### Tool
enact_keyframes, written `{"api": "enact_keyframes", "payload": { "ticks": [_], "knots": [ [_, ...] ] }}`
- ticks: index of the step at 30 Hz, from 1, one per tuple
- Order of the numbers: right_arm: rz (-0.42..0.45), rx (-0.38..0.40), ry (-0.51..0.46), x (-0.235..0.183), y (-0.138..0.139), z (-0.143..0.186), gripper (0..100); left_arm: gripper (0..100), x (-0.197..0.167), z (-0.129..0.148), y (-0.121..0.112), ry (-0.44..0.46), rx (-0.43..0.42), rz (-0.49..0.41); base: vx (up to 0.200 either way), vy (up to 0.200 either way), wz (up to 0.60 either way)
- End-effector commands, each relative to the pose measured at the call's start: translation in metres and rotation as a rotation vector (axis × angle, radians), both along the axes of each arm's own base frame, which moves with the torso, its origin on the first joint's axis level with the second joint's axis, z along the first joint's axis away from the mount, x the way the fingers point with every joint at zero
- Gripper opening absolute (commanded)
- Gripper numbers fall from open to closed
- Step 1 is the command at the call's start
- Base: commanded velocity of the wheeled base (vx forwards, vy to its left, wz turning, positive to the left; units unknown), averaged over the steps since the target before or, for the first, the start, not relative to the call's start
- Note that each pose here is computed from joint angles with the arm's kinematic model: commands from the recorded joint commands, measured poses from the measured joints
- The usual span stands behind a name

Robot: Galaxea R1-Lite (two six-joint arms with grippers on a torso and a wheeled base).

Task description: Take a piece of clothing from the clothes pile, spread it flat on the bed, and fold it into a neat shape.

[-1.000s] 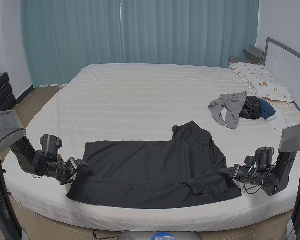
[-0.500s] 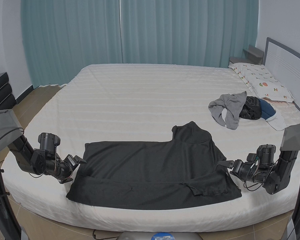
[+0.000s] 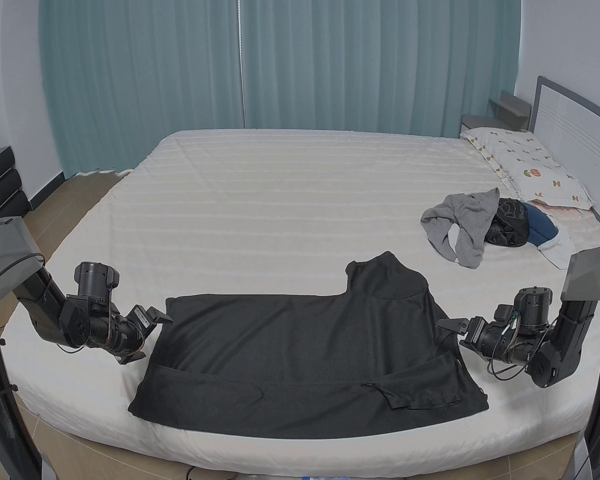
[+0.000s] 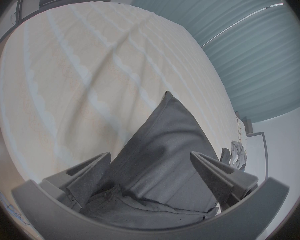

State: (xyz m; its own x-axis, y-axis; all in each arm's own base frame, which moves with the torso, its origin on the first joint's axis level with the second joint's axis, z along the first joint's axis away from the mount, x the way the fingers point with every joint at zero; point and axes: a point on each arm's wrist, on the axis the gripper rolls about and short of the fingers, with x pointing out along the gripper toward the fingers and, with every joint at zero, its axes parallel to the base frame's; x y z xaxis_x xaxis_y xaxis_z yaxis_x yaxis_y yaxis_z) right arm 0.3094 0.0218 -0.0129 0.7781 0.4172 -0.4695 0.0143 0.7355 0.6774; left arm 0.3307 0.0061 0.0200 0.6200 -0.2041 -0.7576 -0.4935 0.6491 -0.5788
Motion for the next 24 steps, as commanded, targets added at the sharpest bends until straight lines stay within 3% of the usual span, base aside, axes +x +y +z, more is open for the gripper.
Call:
{"api": "enact_keyframes", "payload": {
  "ticks": [1,10,18,22,24],
  "knots": [
    [-0.009,0.017,0.007,0.0,0.0,0.0,100,100,0.005,0.007,0.001,-0.029,-0.001,0.005,0.0,0.0,0.0],
    [-0.011,0.112,0.038,0.002,0.0,0.002,100,100,0.045,0.013,0.004,-0.127,0.003,0.007,0.0,0.0,0.0],
    [-0.004,0.15,0.067,0.001,-0.001,-0.002,100,100,0.099,-0.011,0.004,-0.2,0.042,-0.043,0.0,0.0,0.0],
    [-0.001,0.171,0.076,0.001,-0.003,-0.002,100,100,0.108,-0.017,0.004,-0.211,0.051,-0.054,0.0,0.0,0.0],
    [0.001,0.217,0.095,0.001,-0.007,-0.002,100,100,0.117,-0.027,0.005,-0.232,0.07,-0.067,0.0,0.0,0.0]
  ]
}}
